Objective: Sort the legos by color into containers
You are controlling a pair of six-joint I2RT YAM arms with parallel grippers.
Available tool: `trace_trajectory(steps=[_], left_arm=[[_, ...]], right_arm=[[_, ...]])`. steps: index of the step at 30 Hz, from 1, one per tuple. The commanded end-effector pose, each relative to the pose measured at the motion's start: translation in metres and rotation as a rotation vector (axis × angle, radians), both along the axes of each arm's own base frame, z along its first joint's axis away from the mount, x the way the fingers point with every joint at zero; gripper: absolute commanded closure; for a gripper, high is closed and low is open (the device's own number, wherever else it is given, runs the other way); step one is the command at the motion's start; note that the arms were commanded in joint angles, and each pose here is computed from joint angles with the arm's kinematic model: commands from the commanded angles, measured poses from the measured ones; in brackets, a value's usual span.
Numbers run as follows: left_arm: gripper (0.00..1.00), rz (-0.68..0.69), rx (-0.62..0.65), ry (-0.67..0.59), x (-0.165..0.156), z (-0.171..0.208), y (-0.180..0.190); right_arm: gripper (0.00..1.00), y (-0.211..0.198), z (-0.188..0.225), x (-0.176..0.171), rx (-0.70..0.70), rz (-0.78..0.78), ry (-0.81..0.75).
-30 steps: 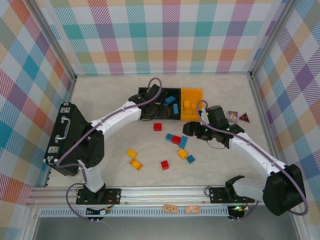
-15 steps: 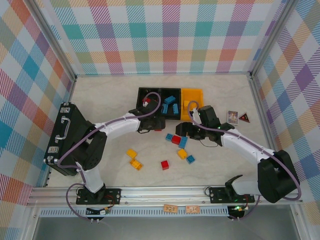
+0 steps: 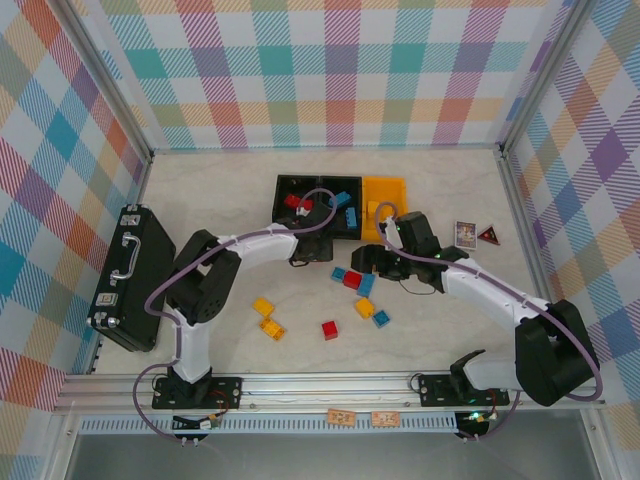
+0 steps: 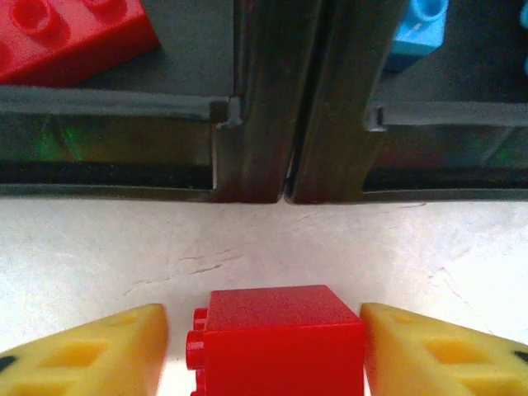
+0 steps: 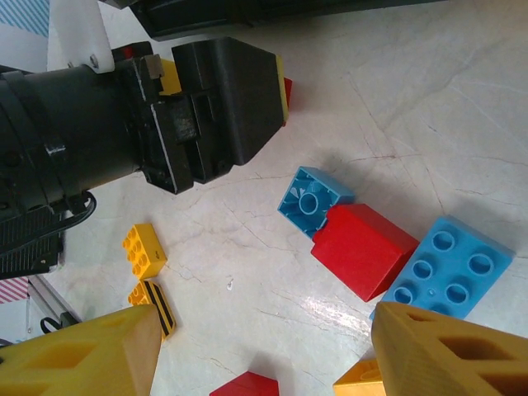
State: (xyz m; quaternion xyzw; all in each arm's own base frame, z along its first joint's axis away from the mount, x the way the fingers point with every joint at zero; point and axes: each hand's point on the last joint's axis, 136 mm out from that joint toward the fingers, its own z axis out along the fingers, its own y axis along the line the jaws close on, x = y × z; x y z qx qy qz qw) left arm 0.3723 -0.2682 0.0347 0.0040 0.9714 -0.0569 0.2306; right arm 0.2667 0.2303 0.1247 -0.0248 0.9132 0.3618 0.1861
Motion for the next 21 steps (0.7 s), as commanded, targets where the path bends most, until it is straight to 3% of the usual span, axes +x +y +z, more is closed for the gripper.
trace_trajectory(steps=[1,8,21], left_arm=[[0.52,-0.001,0.027,0.001,0.003,0.001,-0.002],[0.68,-0.014,0.024,0.009,-0.009,0.015,0.002],[0.67,0.017,0.061,-0.030,-0.017,0.070,0.036]], right_arm=[[0.32,0.000,-0.005,-0.001,-0.006,-0.004,0.003],[0.32,-0.001,-0.003,-0.001,-0.011,-0.005,-0.001],[0.32,0.009,0.016,0.005,0.028,0.015,-0.023]])
